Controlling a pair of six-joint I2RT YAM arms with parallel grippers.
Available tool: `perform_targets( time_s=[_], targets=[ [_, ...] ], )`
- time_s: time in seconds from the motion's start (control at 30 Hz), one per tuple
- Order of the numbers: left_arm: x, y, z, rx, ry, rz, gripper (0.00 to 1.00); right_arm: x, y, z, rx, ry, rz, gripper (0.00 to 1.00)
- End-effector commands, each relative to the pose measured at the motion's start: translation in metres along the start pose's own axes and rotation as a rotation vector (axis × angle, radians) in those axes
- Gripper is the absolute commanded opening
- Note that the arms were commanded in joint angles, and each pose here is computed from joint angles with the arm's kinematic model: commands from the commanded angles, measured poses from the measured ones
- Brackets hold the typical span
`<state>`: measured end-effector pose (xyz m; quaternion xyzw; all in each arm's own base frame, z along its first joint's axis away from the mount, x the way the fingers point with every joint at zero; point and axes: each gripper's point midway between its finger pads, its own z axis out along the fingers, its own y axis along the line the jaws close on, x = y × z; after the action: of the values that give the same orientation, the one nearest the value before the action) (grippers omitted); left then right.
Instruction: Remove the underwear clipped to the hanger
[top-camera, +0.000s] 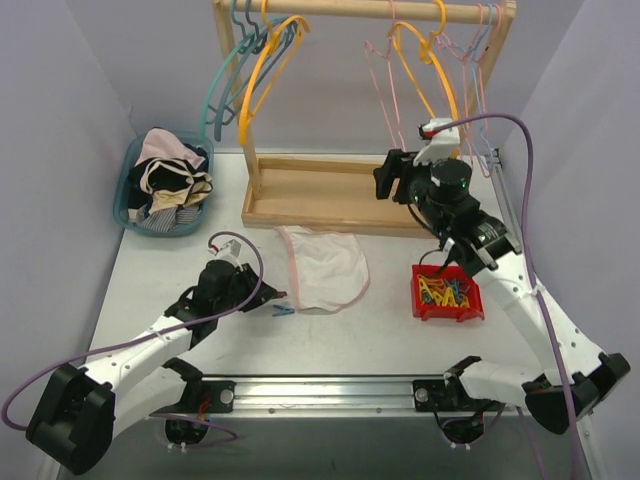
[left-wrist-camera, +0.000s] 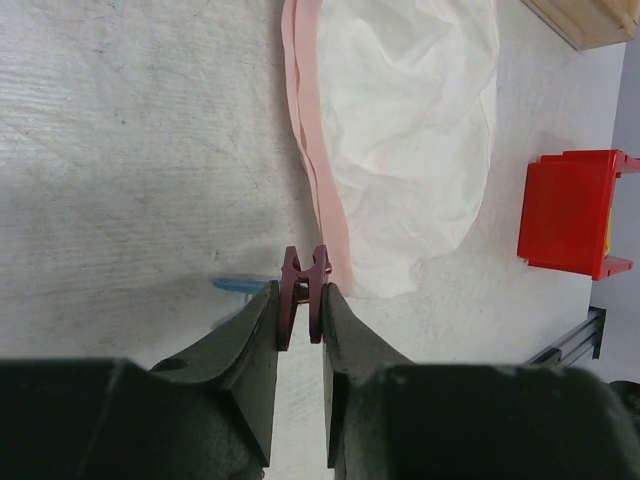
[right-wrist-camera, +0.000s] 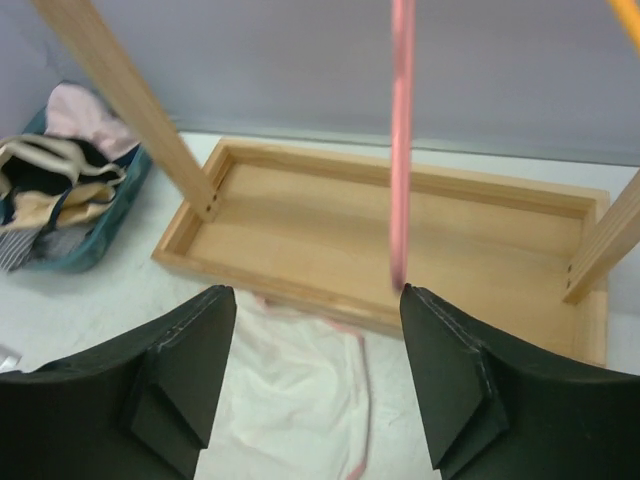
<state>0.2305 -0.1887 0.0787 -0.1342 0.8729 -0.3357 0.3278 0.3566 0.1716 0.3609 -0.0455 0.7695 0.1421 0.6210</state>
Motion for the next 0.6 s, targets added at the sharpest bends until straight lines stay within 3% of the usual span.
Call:
perform_targets(
  time_s=[0.0, 0.17, 0.23, 0.33, 0.5, 0.57],
  targets=[
    [-0.018, -0.013, -0.003, 0.01, -0.051, 0.044, 0.11, 0.018, 0.027, -0.033, -0.091, 0.01, 0.004, 0.68],
    [-0.018, -0.01, -0.001, 0.0, -0.045, 0.061, 0.08, 0.09, 0.044, -0.053, -0.137, 0.144, 0.002, 0.83],
    [-0.018, -0.014, -0.002, 0.018, -0.041, 0.066, 0.03, 0.104, 0.045, -0.064, -0.145, 0.159, 0.017, 0.93],
    [-0.018, -0.032, -0.008, 0.089, -0.022, 0.073, 0.03, 0.13, 0.032, -0.076, -0.096, 0.179, 0.055, 1.0],
    [-0.015, -0.099, -0.007, 0.3, 0.041, 0.098, 0.03, 0.149, 0.01, -0.097, 0.006, 0.154, 0.122, 1.0],
    [-0.015, -0.153, -0.01, 0.445, 0.049, 0.134, 0.03, 0.143, -0.013, -0.102, 0.114, 0.103, 0.151, 1.0]
  ],
)
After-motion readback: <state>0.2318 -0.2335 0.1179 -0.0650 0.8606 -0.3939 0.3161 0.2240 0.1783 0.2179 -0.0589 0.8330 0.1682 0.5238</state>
